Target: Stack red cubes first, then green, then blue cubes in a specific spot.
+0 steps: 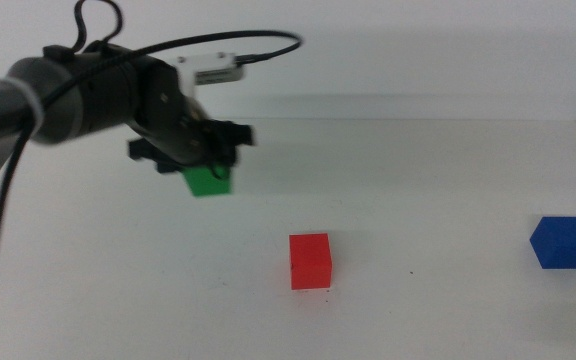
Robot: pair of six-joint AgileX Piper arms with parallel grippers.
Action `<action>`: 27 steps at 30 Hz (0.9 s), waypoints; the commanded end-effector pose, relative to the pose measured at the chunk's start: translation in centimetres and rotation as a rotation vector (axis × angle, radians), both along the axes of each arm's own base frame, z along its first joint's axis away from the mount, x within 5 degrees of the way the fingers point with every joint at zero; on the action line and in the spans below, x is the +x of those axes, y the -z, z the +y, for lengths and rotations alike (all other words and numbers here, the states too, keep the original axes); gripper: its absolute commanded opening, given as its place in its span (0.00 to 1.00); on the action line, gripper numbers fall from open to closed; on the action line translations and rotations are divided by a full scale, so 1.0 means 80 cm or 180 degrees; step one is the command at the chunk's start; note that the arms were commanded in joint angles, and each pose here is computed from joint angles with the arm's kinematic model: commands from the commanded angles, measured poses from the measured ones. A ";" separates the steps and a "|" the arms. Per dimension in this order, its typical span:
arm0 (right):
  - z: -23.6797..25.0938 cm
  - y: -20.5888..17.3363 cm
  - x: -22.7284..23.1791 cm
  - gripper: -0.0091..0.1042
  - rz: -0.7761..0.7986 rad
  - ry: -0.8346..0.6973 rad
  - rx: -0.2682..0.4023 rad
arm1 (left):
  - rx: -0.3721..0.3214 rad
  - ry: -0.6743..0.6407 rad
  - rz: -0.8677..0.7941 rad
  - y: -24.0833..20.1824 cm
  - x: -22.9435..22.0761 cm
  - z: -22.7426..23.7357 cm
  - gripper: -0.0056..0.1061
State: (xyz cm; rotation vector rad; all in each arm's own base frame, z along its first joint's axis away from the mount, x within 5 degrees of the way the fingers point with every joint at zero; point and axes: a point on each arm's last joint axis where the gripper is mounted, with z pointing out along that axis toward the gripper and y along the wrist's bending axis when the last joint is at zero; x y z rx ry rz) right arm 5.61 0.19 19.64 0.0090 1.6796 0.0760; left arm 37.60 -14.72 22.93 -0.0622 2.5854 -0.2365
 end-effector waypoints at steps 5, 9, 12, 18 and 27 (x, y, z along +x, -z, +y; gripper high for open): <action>0.000 0.000 0.000 0.86 -0.0041 0.0008 -0.0043 | 0.0188 -0.0176 0.0168 -0.038 -0.082 -0.082 0.16; 0.000 0.000 0.000 0.86 -0.0041 0.0008 -0.0043 | 0.0203 -0.0142 0.0135 -0.046 -0.103 -0.130 0.16; 0.000 0.000 0.000 0.86 -0.0041 0.0008 -0.0043 | 0.0106 -0.0278 0.0218 -0.034 -0.111 -0.148 0.16; 0.000 0.000 0.000 0.86 -0.0034 0.0008 -0.0041 | 0.0157 -0.0197 0.0214 -0.010 -0.105 -0.161 0.16; 0.000 0.000 0.000 0.86 -0.0034 0.0008 -0.0041 | 0.0255 -0.0078 0.0156 0.022 -0.093 -0.172 0.16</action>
